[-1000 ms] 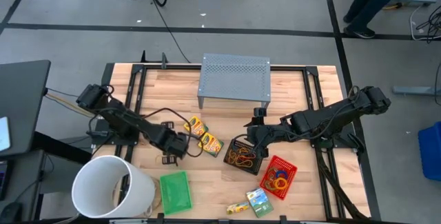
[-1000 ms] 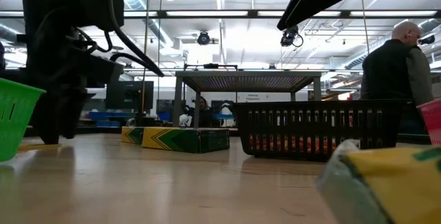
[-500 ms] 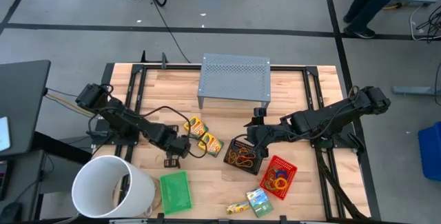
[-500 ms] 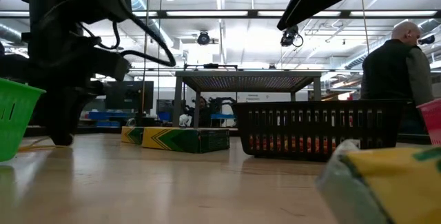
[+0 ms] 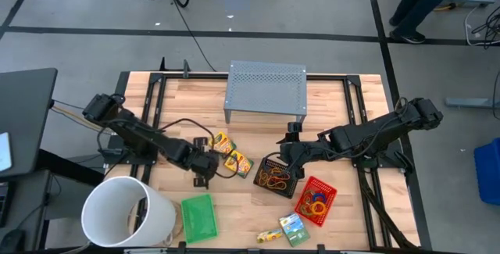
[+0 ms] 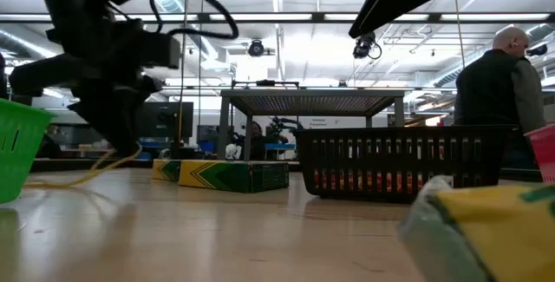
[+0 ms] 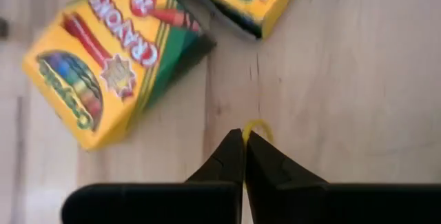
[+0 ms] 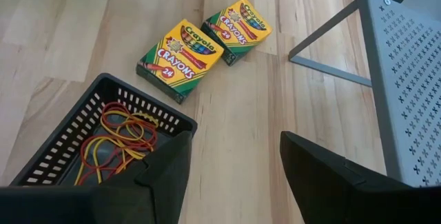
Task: Pick & Place Office Desk Supplies
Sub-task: Put the yellow rubber band into the black bin
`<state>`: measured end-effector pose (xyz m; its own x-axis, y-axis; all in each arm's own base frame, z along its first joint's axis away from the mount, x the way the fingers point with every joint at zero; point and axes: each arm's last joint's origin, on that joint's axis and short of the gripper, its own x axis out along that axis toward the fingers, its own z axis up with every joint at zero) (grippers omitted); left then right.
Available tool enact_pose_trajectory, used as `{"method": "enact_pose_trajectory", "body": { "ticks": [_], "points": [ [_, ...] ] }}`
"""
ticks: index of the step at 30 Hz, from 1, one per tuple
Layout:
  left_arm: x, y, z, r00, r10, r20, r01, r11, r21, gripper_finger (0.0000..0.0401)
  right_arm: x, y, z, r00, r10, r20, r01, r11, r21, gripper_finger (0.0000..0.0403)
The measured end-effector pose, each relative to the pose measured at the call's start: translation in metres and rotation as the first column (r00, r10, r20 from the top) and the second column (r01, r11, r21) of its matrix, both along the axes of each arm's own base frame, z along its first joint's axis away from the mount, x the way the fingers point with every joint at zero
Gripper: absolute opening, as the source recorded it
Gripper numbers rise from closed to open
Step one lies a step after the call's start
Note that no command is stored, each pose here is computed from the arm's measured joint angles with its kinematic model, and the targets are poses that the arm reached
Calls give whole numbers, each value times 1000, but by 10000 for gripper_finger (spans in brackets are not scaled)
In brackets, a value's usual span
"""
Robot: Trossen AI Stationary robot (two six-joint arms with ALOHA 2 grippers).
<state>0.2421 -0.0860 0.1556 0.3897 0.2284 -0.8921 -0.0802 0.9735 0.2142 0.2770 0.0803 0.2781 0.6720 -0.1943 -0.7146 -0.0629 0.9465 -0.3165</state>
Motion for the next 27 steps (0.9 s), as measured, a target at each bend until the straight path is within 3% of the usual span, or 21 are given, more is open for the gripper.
{"method": "enact_pose_trajectory", "body": {
  "ticks": [5,9,17,27],
  "points": [
    [17,-6,13,976,-96,195,96,995,9,2,0,0,0,1000,1,4,-1,1000,1,231],
    [33,-11,25,906,-206,371,217,976,11,2,0,0,0,1000,2,4,-2,1000,0,231],
    [58,-8,52,676,-354,646,420,906,56,1,1,0,1,1000,4,8,-4,1000,0,231],
    [82,11,61,427,-405,809,509,847,155,1,2,1,2,999,16,29,-16,1000,-5,231]
  ]
}}
